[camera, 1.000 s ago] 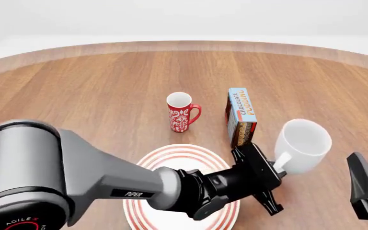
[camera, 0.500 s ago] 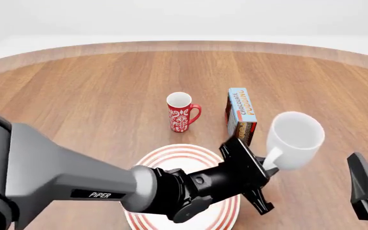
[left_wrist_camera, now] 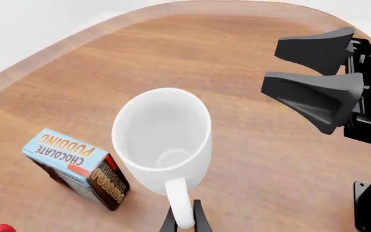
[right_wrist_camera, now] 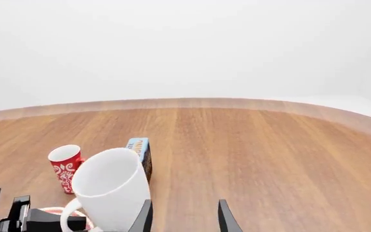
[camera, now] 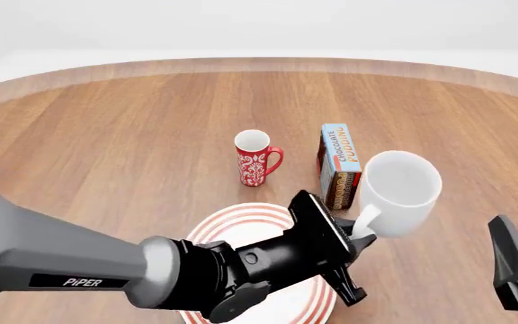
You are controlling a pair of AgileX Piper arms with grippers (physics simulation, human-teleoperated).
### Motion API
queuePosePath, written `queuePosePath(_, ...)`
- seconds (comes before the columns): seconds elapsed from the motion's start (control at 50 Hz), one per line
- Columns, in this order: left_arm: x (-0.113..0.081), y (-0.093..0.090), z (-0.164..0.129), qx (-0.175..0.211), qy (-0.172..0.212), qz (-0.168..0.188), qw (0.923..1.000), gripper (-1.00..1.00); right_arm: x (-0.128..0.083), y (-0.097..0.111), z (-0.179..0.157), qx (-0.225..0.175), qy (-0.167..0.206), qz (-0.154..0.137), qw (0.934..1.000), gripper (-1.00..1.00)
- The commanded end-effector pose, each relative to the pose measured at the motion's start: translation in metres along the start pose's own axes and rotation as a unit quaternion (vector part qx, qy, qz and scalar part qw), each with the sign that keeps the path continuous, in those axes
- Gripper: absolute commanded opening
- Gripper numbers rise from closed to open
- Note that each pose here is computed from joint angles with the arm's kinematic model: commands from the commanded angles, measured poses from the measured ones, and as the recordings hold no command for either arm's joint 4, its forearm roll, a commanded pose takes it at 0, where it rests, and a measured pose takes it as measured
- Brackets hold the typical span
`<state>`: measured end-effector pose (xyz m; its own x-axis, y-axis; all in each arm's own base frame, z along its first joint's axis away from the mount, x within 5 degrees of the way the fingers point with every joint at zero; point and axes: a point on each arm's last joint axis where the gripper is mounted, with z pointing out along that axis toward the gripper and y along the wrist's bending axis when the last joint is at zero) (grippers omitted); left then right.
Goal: Pick up the white mug and put it on the plate, and put the chocolate pudding to the right of the plate.
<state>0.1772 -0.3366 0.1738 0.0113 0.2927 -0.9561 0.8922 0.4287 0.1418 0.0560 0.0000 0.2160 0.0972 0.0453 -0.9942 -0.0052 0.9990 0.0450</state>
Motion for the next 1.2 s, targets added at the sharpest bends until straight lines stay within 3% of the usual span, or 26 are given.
queuePosePath(0.02,-0.005,0.002,-0.02,-0.002,-0.012,0.004,0.9999,-1.0,0.0,0.0,0.0,0.0,0.0,-0.002,1.0,1.0)
queuePosePath(0.34,-0.016,0.008,-0.056,-0.012,-0.034,-0.002,0.9994,-1.0,0.0,0.0,0.0,-0.001,0.0,-0.003,1.0,1.0)
queuePosePath(1.2,-0.004,0.038,-0.129,-0.073,-0.031,-0.025,0.9965,-1.0,0.0,0.0,0.0,-0.001,0.0,-0.005,1.0,1.0)
